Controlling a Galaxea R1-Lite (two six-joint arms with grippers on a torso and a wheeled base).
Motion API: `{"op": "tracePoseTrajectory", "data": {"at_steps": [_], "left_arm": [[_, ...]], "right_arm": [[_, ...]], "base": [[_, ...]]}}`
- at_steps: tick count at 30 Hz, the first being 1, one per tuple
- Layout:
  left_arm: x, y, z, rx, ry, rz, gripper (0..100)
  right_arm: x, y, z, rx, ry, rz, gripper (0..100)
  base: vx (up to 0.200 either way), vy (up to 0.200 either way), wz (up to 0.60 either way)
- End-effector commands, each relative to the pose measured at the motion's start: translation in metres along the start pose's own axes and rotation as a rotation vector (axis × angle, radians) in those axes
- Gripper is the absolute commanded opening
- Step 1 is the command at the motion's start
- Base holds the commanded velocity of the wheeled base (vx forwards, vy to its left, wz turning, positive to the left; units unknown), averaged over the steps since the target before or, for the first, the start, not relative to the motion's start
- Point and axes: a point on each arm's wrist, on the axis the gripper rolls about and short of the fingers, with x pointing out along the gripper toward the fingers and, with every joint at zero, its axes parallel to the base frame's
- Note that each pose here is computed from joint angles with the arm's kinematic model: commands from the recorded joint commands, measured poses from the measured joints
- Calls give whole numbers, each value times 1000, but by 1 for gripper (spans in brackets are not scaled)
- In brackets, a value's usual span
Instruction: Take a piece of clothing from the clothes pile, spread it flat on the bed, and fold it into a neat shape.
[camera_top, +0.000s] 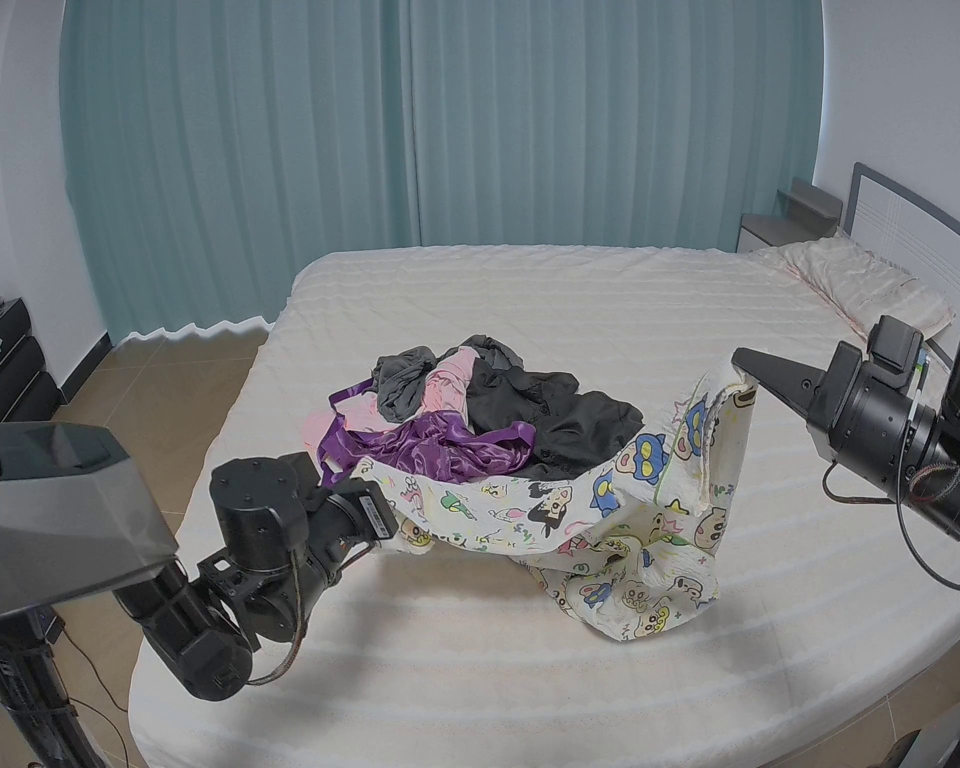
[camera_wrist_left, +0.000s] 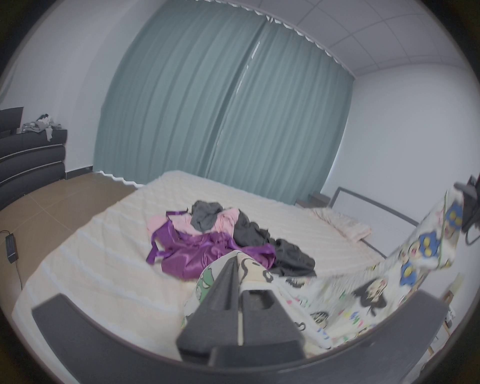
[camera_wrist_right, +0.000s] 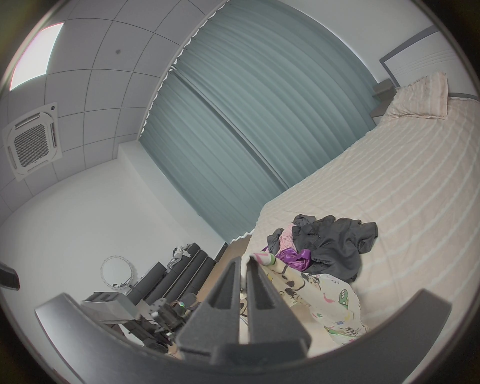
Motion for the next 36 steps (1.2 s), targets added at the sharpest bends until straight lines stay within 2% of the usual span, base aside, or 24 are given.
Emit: {"op": "tracePoseTrajectory", "data": {"at_steps": [1,6,8,9,11,16,18,22,23,24,26,30,36], "left_arm": [[-25,-6,61,-44,-185,-33,0],[-38,-8,101,-48,-307,-41,0],[-38,-8,101,-48,-307,-41,0],[-46,-14,120,-62,-363,-63,0],[-53,-19,133,-74,-398,-83,0],[-68,-21,149,-80,-447,-104,0],[-77,-22,142,-85,-424,-123,0],[-88,-24,105,-77,-278,-158,0],[-88,-24,104,-79,-274,-160,0],[-94,-30,90,-116,-215,-195,0],[-94,-38,79,-162,-162,-229,0],[-88,-46,54,-203,-59,-244,0],[-82,-48,31,-168,18,-229,0]], "right_arm": [[3,-7,3,0,-12,-30,0],[2,-1,13,-4,-65,-29,0],[2,-1,13,-4,-65,-29,0],[4,6,23,-6,-117,-24,0],[5,13,32,-6,-159,-13,0],[1,21,41,-6,-201,8,0],[0,19,38,-1,-189,1,0],[-2,9,11,47,-85,-17,0],[-3,9,10,50,-80,-15,0],[-3,8,-2,104,-33,-15,0],[-3,8,-11,161,8,-7,0],[1,9,-33,213,117,8,0],[2,10,-35,216,128,12,0]], "base": [[0,0,0],[0,0,0],[0,0,0],[0,0,0],[0,0,0],[0,0,0],[0,0,0],[0,0,0],[0,0,0],[0,0,0],[0,0,0],[0,0,0],[0,0,0]]}}
